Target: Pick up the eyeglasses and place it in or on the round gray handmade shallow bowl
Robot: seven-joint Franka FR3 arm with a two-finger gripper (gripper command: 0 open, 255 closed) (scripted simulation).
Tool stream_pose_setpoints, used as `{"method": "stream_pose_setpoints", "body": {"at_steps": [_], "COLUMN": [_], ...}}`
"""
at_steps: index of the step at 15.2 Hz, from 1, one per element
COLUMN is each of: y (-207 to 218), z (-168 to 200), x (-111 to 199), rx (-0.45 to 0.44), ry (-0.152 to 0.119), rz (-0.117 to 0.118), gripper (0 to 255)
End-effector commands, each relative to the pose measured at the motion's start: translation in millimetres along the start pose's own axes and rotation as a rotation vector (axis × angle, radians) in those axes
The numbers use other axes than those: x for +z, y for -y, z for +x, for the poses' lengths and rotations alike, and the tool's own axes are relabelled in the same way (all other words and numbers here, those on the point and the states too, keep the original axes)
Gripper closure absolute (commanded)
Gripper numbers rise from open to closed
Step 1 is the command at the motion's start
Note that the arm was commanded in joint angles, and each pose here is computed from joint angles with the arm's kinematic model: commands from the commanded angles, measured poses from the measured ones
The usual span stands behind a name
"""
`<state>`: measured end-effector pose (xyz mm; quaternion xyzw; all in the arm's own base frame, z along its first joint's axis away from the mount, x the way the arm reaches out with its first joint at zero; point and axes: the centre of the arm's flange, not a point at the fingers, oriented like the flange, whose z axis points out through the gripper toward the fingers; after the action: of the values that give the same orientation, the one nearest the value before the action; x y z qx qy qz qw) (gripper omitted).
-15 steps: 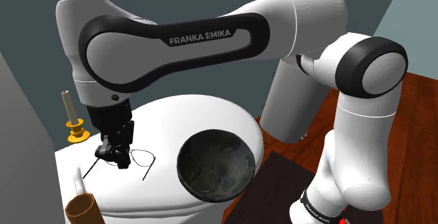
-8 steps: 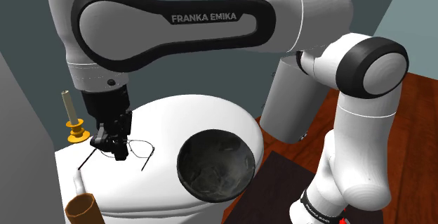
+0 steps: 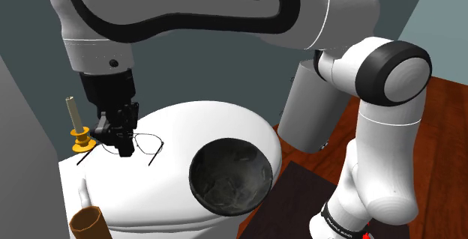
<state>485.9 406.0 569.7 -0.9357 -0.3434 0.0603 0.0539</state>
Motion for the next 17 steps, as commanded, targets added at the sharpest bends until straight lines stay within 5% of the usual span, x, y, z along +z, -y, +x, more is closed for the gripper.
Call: {"method": "stream_pose_setpoints", "body": {"at_steps": [1,15,17], "y": [2.3,12.7,12.4], "z": [-0.6,-6.1,-32.3], "x": [-11.2,-83.2,-80.1], "rx": [0.000,0.000,0.000], "ry": [0.001,0.001,0.001], "rz": [0.000,0.000,0.000], "gripper": [255,255,255]}}
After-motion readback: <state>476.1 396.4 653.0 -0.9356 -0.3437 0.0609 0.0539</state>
